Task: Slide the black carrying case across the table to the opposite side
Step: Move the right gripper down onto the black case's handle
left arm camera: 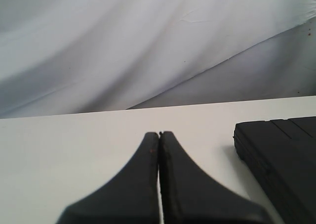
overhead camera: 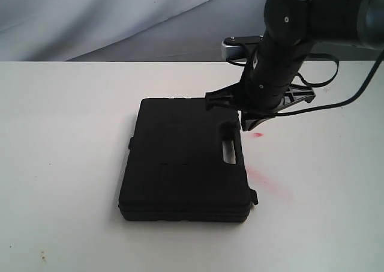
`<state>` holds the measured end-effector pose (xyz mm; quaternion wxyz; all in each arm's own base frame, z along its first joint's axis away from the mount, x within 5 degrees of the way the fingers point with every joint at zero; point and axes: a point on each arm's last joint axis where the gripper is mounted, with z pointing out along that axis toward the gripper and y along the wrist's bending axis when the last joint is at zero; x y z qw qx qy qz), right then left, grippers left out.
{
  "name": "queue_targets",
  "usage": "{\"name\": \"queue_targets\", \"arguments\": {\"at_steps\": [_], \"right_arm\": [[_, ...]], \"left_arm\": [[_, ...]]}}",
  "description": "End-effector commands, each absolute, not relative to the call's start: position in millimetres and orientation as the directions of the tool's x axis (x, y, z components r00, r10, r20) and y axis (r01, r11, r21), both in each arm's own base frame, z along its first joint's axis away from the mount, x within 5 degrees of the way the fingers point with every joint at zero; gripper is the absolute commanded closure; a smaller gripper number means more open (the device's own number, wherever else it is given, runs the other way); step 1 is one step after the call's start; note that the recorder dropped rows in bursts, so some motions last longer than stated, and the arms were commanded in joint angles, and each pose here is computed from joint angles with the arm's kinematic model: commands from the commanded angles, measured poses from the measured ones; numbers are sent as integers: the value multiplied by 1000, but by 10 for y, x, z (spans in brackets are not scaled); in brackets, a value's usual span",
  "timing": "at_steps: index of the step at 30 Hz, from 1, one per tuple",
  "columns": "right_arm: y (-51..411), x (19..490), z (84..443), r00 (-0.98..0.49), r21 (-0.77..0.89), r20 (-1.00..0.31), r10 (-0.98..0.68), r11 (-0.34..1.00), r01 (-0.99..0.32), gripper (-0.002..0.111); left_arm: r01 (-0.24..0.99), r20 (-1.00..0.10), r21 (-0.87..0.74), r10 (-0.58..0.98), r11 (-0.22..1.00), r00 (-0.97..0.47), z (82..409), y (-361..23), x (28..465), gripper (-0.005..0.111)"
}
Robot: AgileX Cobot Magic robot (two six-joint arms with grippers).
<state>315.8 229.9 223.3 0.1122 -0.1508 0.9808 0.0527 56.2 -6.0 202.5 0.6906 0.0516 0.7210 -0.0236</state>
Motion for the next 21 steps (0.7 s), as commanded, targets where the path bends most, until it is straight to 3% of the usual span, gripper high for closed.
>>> {"name": "queue_targets", "arguments": {"at_steps": [1, 5, 14, 21], "right_arm": [[2332, 3237, 2173, -921, 83, -269, -283, 945, -315, 108], [2354, 3267, 2085, -923, 83, -264, -280, 947, -311, 107], [2381, 3306, 1957, -926, 80, -256, -276, 949, -305, 62], [2379, 3358, 1886, -925, 83, -269, -268, 950, -300, 63]], "left_arm": [[105, -999, 31, 36, 994, -41, 2012, -58, 561, 107], [105, -999, 31, 36, 994, -41, 2012, -58, 561, 107], [105, -998, 34, 38, 994, -41, 2012, -58, 561, 107], [105, -998, 34, 38, 994, -41, 2012, -58, 561, 107]]}}
